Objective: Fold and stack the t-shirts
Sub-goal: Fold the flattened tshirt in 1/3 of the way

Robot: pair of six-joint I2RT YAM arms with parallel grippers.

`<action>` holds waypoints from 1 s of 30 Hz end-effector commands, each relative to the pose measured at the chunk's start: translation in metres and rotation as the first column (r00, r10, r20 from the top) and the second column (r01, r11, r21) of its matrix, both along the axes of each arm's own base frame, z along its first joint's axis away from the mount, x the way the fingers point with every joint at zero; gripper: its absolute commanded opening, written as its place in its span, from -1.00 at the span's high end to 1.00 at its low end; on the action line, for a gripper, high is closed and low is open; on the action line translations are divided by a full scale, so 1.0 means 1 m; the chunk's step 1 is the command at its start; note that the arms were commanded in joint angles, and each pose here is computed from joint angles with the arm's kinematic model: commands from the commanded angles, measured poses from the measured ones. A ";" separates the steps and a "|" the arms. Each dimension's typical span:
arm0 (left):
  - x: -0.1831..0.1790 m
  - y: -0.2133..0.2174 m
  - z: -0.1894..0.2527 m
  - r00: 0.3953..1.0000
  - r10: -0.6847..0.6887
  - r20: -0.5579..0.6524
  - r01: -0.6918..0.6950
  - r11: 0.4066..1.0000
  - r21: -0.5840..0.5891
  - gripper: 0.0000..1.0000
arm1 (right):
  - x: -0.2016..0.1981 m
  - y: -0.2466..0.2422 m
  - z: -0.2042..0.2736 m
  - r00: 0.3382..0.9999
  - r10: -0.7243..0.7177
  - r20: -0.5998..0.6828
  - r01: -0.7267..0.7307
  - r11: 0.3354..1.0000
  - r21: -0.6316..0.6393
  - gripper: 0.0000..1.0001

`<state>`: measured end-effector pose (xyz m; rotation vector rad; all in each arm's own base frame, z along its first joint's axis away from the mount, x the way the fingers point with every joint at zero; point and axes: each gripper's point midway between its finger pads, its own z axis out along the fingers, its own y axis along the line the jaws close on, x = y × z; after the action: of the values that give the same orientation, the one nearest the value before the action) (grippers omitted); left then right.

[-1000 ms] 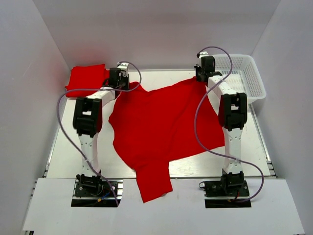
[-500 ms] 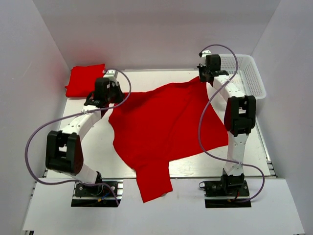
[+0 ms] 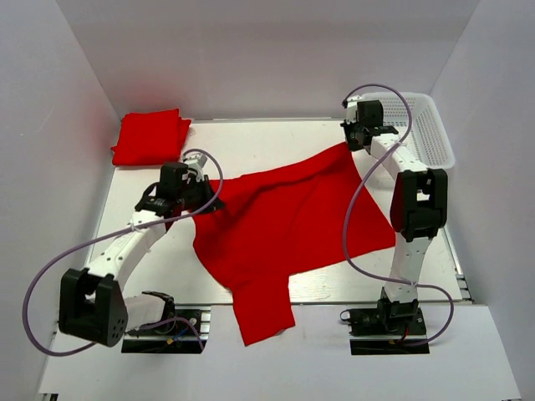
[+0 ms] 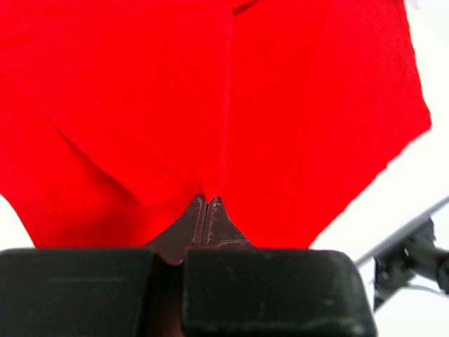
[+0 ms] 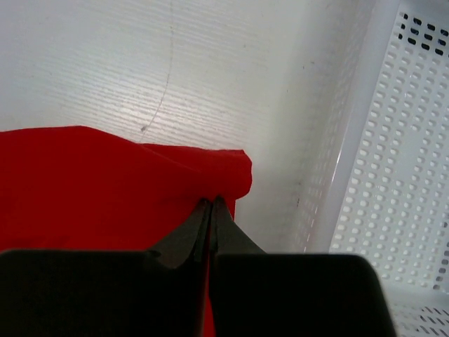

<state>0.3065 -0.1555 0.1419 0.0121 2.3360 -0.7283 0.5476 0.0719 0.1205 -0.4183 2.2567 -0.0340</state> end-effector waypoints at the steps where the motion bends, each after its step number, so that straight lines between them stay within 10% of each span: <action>1: -0.033 -0.007 0.010 0.998 -0.047 -0.052 0.045 0.998 -0.037 1.00 | -0.008 -0.014 0.035 0.998 -0.002 0.057 0.004 0.999 -0.033 1.00; 25: -0.128 -0.025 -0.027 0.936 -0.219 -0.277 0.174 0.968 -0.179 1.00 | -0.050 -0.034 0.005 0.995 -0.040 -0.088 0.031 0.995 -0.099 1.00; 29: -0.146 -0.033 -0.026 0.902 -0.315 -0.294 0.257 0.941 -0.221 0.11 | -0.055 -0.038 0.001 0.993 -0.062 -0.104 0.050 0.992 -0.112 0.73; 30: -0.148 -0.034 -0.021 0.896 -0.335 -0.292 0.275 0.934 -0.228 -0.36 | -0.058 -0.038 -0.003 0.991 -0.059 -0.119 0.045 0.992 -0.116 0.61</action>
<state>0.1684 -0.1783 0.1044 0.1072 2.6377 -1.0549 0.4933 0.0408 0.1056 -0.4491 2.4043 -0.1360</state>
